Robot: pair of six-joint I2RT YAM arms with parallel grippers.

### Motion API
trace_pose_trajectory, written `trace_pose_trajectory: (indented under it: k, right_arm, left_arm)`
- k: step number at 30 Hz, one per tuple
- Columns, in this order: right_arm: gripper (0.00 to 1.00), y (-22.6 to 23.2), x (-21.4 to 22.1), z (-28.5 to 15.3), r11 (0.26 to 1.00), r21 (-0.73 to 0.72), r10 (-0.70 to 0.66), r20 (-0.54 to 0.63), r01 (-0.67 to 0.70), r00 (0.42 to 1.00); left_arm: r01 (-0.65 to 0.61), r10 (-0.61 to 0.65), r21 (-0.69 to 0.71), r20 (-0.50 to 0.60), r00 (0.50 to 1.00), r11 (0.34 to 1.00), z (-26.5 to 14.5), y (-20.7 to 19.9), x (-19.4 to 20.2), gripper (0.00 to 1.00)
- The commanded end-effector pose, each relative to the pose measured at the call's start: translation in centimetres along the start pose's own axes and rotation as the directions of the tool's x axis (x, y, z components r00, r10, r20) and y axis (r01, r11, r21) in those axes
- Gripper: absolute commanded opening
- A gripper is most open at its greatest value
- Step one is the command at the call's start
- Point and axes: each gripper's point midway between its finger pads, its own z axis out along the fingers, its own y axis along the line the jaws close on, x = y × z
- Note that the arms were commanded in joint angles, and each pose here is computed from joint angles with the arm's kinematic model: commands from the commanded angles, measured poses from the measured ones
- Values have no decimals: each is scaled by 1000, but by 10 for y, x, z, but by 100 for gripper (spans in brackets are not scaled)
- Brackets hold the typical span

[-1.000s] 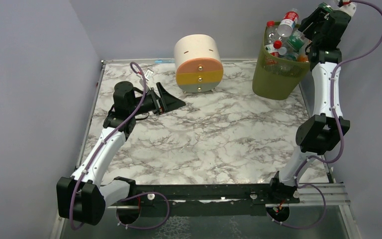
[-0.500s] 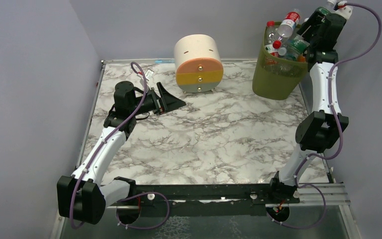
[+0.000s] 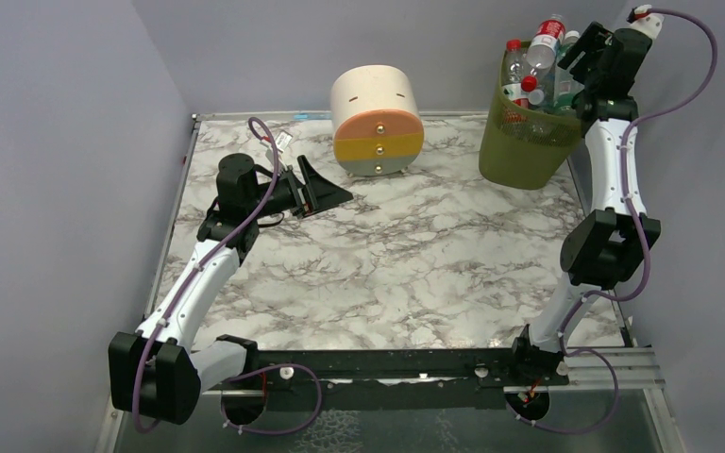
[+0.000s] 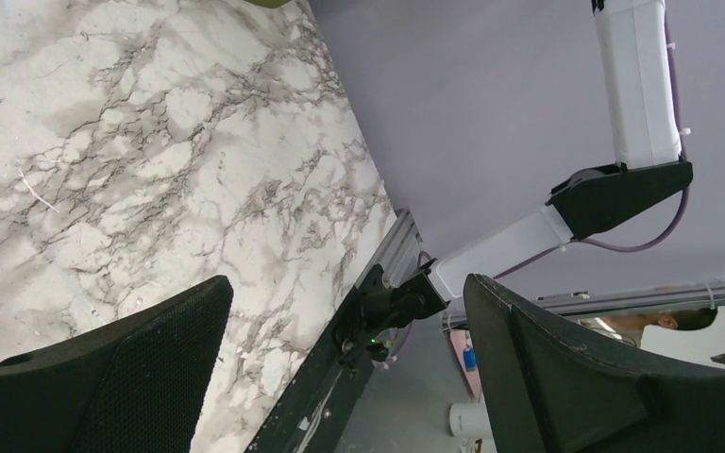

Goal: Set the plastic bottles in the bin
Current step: Place the plastic bottle in the trash bin.

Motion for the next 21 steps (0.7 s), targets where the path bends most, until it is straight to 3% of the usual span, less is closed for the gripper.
trace_pose_trajectory:
  k: [1, 11, 14, 17, 21]
  right_arm:
    - [77, 10, 5, 3, 999, -32, -4, -2, 4, 1000]
    - [82, 14, -12, -14, 999, -39, 20, 30, -18, 999]
    - [86, 15, -31, -26, 999, -31, 32, 57, -31, 998]
    - [100, 13, -46, -40, 999, -9, 49, 80, -49, 996]
    - [100, 14, -63, -63, 998, -15, 69, 108, -68, 992]
  left_arm:
    - [-32, 32, 29, 12, 999, 999, -2, -9, -5, 99]
    - [-34, 34, 29, 10, 999, 999, -3, -10, -3, 99]
    - [-36, 36, 30, 12, 999, 999, -3, -11, -4, 99]
    - [-41, 41, 30, 15, 999, 999, -4, -12, -4, 99]
    - [-41, 40, 25, 17, 999, 999, -4, -11, -4, 99]
